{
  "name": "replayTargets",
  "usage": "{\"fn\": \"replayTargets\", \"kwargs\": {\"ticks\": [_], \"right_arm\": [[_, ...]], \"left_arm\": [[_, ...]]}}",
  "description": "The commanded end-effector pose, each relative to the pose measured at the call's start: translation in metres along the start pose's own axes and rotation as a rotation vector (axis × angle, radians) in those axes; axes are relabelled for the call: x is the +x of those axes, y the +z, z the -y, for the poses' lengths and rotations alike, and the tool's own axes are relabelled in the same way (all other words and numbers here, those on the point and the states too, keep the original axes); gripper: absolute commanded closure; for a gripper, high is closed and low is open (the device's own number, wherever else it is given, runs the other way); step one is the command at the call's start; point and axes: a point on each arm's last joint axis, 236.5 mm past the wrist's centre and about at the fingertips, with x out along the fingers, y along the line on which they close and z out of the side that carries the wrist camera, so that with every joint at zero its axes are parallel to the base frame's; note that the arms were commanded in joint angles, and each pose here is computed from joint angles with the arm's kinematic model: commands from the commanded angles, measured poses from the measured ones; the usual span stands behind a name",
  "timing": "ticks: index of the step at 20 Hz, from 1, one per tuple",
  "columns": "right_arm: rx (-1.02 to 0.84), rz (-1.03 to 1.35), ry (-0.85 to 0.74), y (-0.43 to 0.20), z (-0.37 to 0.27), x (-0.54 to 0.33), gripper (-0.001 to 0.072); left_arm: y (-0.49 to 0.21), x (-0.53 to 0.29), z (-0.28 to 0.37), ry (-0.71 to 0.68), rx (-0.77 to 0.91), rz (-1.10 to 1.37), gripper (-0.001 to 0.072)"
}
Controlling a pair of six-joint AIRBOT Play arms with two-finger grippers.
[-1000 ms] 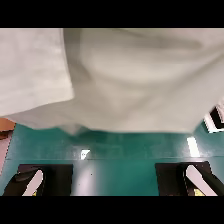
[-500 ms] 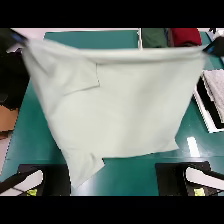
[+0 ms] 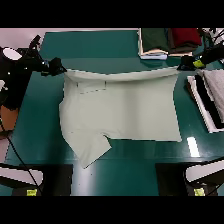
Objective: Fold the shirts.
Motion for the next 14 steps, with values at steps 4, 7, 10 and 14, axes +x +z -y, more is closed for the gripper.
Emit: {"fn": "replayTargets", "kwargs": {"ticks": [4,7,10,14], "right_arm": [[0.065,-0.132,-0.043,-0.047,0.035,0.015,0.0691],[0.105,-0.184,-0.029,-0.078,0.035,0.037,0.0690],[0.107,-0.251,-0.014,-0.104,0.025,0.057,0.0519],[0.072,-0.285,0.004,-0.113,0.006,0.052,0.0364]], "left_arm": [[-0.077,0.015,-0.039,0.086,0.017,-0.278,0.0683],[-0.110,0.030,-0.043,0.087,-0.010,-0.342,0.0682],[-0.120,0.033,-0.044,0.099,-0.033,-0.363,0.0348],[-0.120,0.005,-0.048,0.167,-0.062,-0.377,0.0212]]}}
